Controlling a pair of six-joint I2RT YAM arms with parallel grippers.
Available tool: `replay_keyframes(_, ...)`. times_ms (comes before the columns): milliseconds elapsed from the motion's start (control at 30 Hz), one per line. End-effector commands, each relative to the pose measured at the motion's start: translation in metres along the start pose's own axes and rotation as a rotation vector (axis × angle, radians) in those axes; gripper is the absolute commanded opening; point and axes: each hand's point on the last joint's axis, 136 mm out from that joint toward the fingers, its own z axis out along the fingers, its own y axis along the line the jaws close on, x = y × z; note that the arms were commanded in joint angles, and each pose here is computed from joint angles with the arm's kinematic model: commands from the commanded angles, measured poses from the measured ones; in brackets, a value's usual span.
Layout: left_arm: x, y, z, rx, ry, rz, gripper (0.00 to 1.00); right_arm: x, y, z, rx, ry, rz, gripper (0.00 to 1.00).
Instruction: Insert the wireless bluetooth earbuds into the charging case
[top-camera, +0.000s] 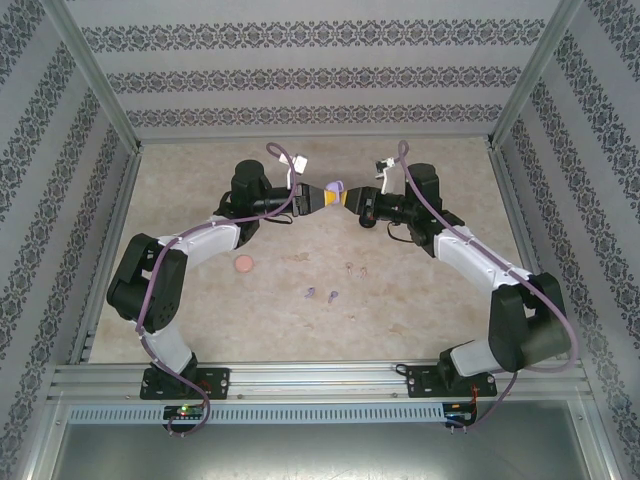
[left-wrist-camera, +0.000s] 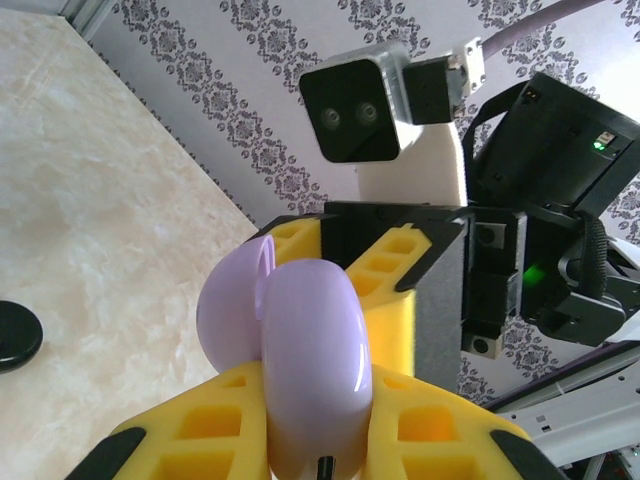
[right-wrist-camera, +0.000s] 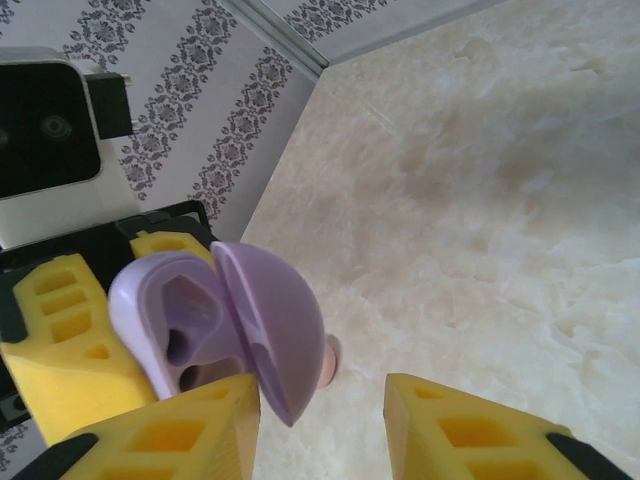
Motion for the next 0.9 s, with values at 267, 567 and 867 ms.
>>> replay_keyframes(267, -0.009, -0.032, 0.006, 0.072, 0.001, 0.095, 0.00, -0.015, 0.005, 0.007, -0.003, -0.023, -0.027, 0.35)
replay_keyframes(567, -0.005, -0.032, 0.007, 0.074, 0.008, 0.090, 0.00, -0.018, 0.002, 0.009, 0.004, -0.021, -0.023, 0.24)
replay_keyframes(867, -0.002, -0.024, 0.011, 0.054, 0.015, 0.063, 0.02, -0.021, 0.012, 0.007, -0.009, -0.020, -0.043, 0.04)
